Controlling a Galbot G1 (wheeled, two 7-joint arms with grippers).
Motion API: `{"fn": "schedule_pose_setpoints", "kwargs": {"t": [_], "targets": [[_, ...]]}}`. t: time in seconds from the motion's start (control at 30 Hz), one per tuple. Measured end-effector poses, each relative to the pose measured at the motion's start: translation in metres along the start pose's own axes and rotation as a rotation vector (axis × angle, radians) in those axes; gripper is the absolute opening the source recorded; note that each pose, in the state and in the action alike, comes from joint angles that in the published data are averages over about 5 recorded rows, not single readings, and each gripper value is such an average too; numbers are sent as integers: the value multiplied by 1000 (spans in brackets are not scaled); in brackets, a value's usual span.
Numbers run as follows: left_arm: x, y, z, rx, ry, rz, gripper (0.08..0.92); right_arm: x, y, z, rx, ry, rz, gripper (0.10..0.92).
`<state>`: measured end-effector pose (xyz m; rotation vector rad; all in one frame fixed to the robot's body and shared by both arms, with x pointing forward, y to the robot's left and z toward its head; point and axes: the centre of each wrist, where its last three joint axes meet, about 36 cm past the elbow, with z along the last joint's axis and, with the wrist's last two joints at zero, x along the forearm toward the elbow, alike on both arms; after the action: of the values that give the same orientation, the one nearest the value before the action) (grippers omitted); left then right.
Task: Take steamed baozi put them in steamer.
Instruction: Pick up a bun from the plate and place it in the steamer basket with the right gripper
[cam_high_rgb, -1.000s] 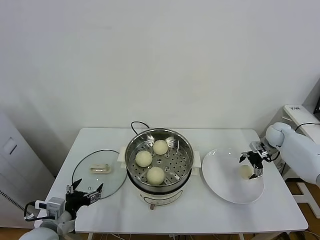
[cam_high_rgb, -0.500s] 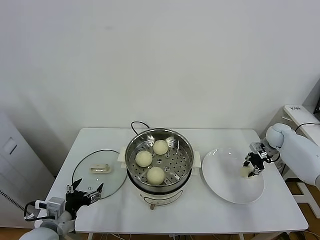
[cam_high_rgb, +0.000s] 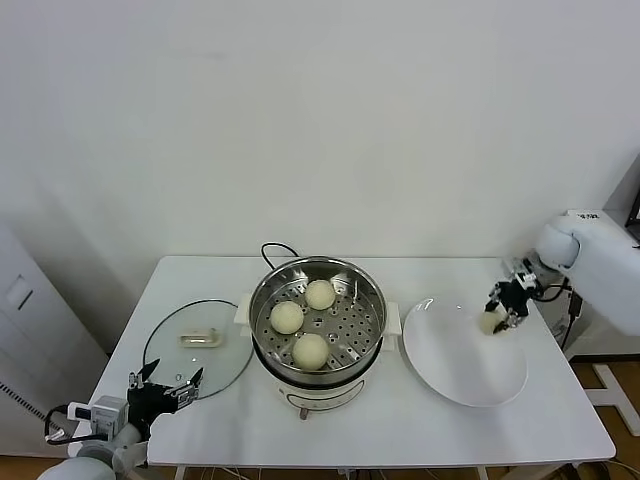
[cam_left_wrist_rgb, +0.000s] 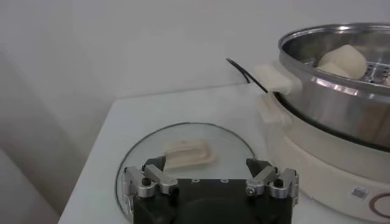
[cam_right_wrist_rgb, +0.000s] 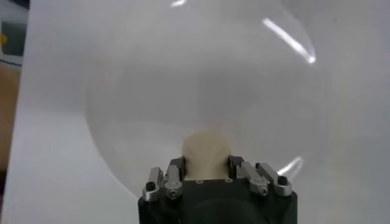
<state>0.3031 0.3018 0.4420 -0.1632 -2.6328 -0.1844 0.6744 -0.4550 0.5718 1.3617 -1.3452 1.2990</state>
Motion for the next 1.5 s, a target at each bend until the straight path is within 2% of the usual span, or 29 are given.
{"fn": "schedule_pose_setpoints", "kwargs": {"t": [0.3, 0.6, 1.07, 1.5], "targets": [[0, 2, 4, -10, 9, -2, 823, 68, -20, -72, -55, -86, 40, 441], [-1, 3, 5, -15, 11, -4, 823, 98, -27, -150, -109, -164, 22, 441], [-4, 2, 7, -16, 15, 3, 823, 88, -24, -247, -98, -167, -13, 441], [-4, 4, 7, -20, 20, 2, 823, 44, -24, -297, -33, -123, -34, 441]]}}
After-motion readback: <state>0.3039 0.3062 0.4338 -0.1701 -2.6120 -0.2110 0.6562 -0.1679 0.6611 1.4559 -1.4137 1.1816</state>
